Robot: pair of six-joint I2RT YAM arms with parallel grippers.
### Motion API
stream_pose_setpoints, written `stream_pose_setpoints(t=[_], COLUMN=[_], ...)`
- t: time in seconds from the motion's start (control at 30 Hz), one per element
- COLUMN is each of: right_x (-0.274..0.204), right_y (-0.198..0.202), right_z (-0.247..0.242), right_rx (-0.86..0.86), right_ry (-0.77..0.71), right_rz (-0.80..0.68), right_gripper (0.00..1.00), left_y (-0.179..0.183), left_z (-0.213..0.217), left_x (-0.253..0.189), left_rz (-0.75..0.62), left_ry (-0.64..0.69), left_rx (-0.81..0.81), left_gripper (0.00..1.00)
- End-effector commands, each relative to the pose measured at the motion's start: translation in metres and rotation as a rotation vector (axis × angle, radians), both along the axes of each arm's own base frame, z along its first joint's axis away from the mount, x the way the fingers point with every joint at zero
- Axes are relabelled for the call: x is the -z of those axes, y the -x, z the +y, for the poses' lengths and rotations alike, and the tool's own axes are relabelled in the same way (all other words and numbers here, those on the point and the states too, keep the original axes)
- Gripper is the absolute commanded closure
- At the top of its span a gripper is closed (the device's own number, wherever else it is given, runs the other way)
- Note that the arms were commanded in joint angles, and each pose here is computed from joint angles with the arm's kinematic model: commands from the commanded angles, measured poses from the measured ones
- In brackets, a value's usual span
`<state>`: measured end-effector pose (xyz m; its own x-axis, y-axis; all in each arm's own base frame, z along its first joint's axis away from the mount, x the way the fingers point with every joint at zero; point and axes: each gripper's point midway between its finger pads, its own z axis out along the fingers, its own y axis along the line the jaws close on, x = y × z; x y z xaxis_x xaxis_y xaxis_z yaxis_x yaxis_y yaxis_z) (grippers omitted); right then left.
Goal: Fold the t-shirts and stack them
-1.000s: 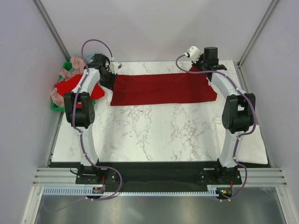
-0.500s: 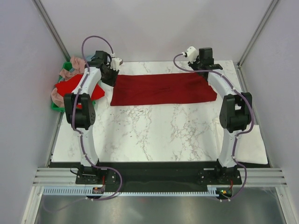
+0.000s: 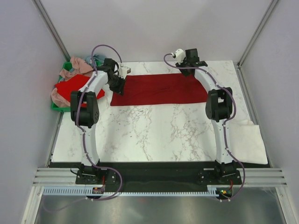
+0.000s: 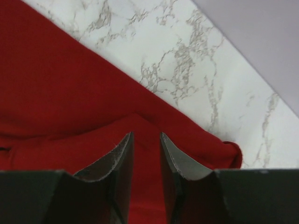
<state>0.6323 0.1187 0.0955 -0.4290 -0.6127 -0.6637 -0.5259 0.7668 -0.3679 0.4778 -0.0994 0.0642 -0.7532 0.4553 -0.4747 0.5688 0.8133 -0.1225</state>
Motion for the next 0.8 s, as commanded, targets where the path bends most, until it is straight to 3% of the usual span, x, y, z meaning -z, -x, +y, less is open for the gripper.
stream_pose_setpoints(t=[0.0, 0.63, 0.77], right_x=[-0.006, 0.032, 0.038], right_y=[-0.004, -0.002, -0.003], right_z=[0.009, 0.021, 0.022], right_rx=[-0.012, -0.018, -0.013], right_ry=[-0.059, -0.115, -0.126], right_rz=[0.003, 0.081, 0.09], right_gripper=[0.64, 0.64, 0.72], left_y=[0.008, 0.007, 0.007], left_z=[-0.005, 0.003, 0.004], left_x=[0.016, 0.036, 0.035], left_rz=[0.068, 0.097, 0.094], left_ry=[0.04, -0.011, -0.019], left_rx=[-0.01, -0.026, -0.027], left_gripper=[0.88, 0.88, 0.88])
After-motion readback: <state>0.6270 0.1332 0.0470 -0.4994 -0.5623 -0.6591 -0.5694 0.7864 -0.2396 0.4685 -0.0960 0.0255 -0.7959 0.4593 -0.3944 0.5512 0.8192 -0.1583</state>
